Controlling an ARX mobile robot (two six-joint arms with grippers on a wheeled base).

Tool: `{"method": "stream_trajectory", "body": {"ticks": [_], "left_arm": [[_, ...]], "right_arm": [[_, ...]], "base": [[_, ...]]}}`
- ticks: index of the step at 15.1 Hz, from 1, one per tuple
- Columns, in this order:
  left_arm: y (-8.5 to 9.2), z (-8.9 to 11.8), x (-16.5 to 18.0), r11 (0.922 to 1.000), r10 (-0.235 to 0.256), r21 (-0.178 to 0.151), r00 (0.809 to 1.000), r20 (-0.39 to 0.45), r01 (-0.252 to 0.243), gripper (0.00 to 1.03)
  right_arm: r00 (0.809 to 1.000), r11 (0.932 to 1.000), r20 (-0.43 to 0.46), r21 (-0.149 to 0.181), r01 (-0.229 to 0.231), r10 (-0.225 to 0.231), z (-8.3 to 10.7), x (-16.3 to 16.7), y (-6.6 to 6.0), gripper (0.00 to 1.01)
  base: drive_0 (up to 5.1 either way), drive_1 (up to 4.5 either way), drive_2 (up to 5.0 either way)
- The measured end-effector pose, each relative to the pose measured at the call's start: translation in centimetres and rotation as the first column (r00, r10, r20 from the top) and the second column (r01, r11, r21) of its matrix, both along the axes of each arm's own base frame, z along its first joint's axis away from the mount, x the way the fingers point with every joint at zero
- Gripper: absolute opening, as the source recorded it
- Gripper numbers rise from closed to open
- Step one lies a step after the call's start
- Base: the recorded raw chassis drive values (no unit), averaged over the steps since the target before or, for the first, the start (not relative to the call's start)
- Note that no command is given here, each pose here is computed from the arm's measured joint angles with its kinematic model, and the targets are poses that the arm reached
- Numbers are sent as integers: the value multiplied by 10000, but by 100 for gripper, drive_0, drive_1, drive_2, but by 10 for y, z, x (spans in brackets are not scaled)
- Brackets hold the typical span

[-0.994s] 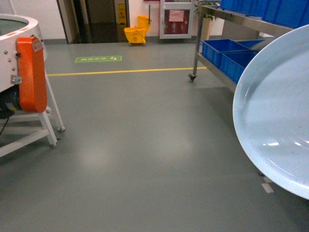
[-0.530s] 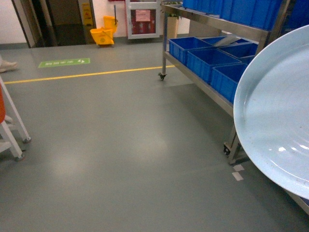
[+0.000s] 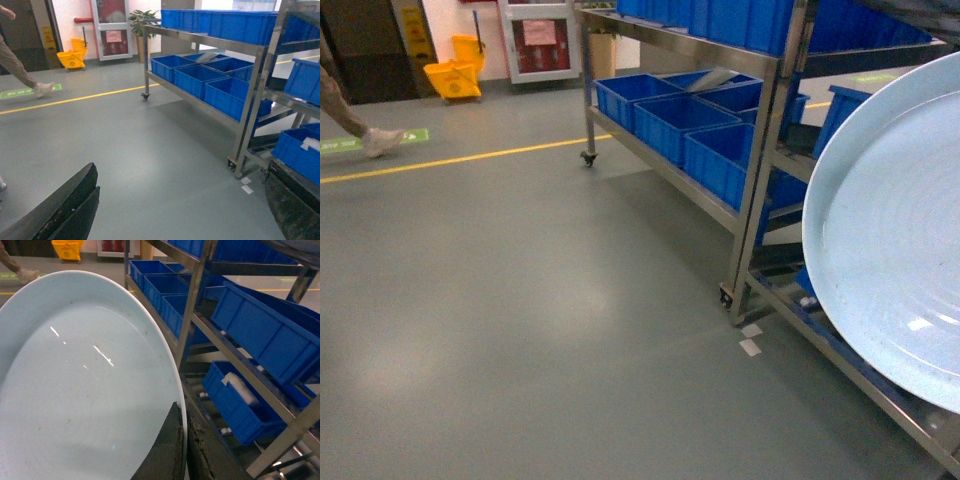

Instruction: Place blue tray on left shelf second layer neatly

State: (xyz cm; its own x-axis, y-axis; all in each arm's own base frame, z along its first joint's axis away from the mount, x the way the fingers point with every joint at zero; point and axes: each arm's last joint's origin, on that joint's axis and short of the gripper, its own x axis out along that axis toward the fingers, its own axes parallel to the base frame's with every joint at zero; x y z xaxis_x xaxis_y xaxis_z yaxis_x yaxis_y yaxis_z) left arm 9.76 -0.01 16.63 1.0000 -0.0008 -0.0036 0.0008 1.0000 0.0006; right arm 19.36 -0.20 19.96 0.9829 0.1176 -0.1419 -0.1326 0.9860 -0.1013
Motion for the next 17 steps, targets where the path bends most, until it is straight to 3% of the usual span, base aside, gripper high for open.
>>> {"method": "stream_trajectory", "body": {"ticks": [13,17], "left_arm": [[0,0,0,10000,11,-4,10000,4,-11,98],[0,0,0,10000,-4,-4,10000,19,4,98]], "right_arm": [[10000,10000,-4,1,-4,4,0,0,0,2],[10000,10000,50,-2,0,0,0,0,0,2]], "base": [[-175,190,-539],[-163,-163,-163]]}}
